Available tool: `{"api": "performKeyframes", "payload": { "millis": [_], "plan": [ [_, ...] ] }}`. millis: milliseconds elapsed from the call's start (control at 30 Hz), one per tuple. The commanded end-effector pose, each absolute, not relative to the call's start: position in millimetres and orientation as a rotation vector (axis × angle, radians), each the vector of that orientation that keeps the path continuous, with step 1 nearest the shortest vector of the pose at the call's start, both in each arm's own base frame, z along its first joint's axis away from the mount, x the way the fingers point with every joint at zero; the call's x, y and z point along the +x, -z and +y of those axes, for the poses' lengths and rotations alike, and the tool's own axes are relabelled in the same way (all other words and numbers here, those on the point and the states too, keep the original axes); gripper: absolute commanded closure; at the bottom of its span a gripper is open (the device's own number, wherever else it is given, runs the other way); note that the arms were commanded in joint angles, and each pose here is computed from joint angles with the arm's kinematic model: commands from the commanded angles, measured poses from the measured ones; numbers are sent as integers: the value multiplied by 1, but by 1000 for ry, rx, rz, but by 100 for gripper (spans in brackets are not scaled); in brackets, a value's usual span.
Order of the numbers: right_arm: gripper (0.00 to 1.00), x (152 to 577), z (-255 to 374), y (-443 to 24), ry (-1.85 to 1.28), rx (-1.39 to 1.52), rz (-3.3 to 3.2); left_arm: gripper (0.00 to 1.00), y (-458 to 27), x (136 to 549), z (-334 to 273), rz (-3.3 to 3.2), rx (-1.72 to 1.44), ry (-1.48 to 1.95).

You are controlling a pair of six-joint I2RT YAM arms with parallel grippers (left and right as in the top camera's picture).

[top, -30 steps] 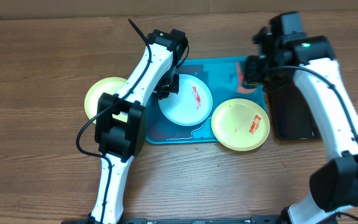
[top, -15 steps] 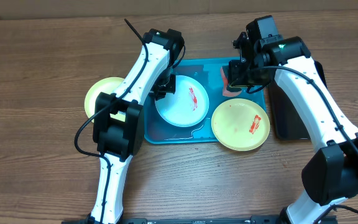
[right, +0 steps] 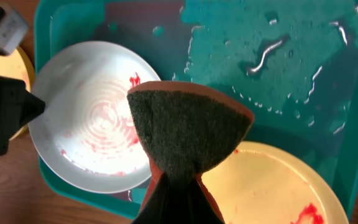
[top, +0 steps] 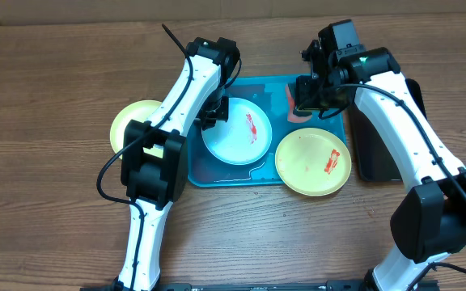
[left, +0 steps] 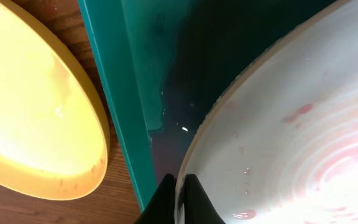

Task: Clean dirty plates on tray and stack at the side
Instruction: 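Carry the sponge with the right gripper over the white plate, then scrub the white plate with the sponge while left gripper holds its rim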

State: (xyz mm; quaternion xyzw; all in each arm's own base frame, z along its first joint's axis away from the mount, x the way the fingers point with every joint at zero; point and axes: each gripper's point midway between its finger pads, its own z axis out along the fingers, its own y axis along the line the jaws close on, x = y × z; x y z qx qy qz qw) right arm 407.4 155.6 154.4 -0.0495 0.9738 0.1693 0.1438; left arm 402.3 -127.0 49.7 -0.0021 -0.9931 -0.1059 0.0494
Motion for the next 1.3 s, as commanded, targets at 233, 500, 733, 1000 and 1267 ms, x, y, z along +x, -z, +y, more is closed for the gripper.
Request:
{"api": "performKeyframes", "payload": {
  "millis": [233, 500, 733, 1000, 1267],
  "plan": [
    [96, 411, 200, -134, -537, -217, 2787, 96, -65, 407, -132, -3070, -19, 260],
    [96, 392, 233, -75, -521, -226, 2945, 96, -61, 407, -137, -3064, 35, 203],
    [96, 393, 235, -53, -505, -206, 2980, 96, -48, 408, -142, -3068, 101, 167],
    [96, 407, 235, -38, -461, -171, 2955, 96, -30, 393, -135, -3008, 99, 205],
    [96, 410, 235, -12, -441, -134, 2985, 96, -29, 398, -113, -2995, 205, 196]
  ]
}}
